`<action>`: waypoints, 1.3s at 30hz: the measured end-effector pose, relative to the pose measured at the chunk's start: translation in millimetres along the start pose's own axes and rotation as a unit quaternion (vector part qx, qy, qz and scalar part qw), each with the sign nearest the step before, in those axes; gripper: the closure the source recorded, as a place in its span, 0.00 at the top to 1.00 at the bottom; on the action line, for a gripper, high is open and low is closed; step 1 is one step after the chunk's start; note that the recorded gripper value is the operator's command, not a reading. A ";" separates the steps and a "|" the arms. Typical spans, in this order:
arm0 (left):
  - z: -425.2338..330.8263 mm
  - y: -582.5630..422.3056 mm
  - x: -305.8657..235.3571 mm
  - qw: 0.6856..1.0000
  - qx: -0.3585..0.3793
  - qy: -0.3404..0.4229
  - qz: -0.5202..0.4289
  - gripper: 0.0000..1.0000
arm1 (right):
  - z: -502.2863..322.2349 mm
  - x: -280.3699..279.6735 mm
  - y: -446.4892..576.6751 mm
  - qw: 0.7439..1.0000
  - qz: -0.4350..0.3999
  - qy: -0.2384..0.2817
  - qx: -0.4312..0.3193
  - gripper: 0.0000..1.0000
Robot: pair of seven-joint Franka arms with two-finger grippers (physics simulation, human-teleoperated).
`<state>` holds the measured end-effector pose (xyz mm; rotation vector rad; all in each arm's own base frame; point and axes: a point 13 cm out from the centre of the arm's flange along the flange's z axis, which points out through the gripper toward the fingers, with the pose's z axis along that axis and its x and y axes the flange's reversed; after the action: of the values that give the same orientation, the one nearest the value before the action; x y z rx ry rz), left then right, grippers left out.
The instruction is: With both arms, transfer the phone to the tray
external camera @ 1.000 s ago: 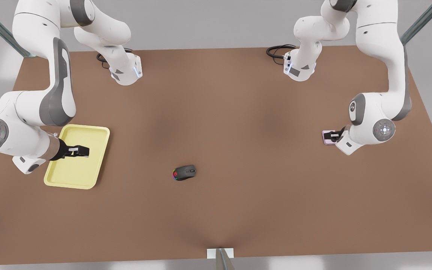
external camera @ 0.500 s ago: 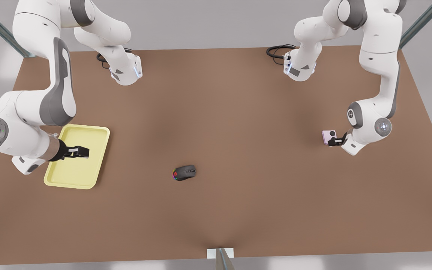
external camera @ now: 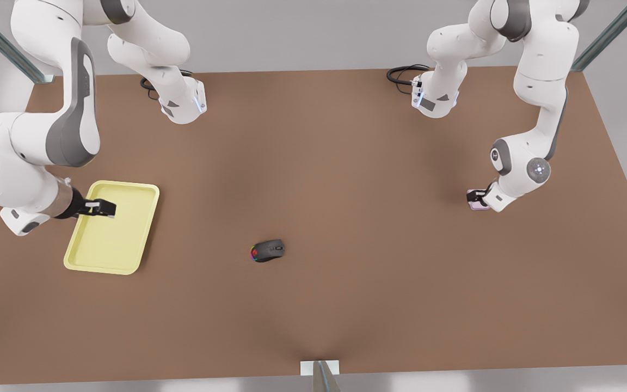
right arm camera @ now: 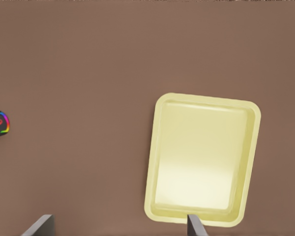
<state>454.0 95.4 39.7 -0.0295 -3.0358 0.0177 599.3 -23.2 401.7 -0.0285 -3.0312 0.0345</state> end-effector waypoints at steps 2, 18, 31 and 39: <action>2.6 0.9 -0.4 1.000 -0.001 -0.002 0.005 1.00 | -1.4 -3.1 1.0 1.000 0.002 -0.004 0.000 1.00; 11.6 1.8 -0.5 1.000 -0.003 -0.003 0.029 0.80 | -4.0 -8.9 4.6 1.000 0.010 -0.012 0.000 1.00; -59.2 -87.9 -65.9 0.993 -0.016 -0.051 0.102 0.73 | -3.1 -9.6 4.0 1.000 0.013 -0.011 0.000 1.00; -112.4 -430.2 -134.4 0.968 -0.020 -0.087 0.236 0.73 | -3.1 -9.6 3.8 1.000 0.014 -0.011 0.000 1.00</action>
<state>591.4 -336.1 142.8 -0.7905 -3.1170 -0.0020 609.3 -19.6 403.6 -0.0712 -3.0534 0.0360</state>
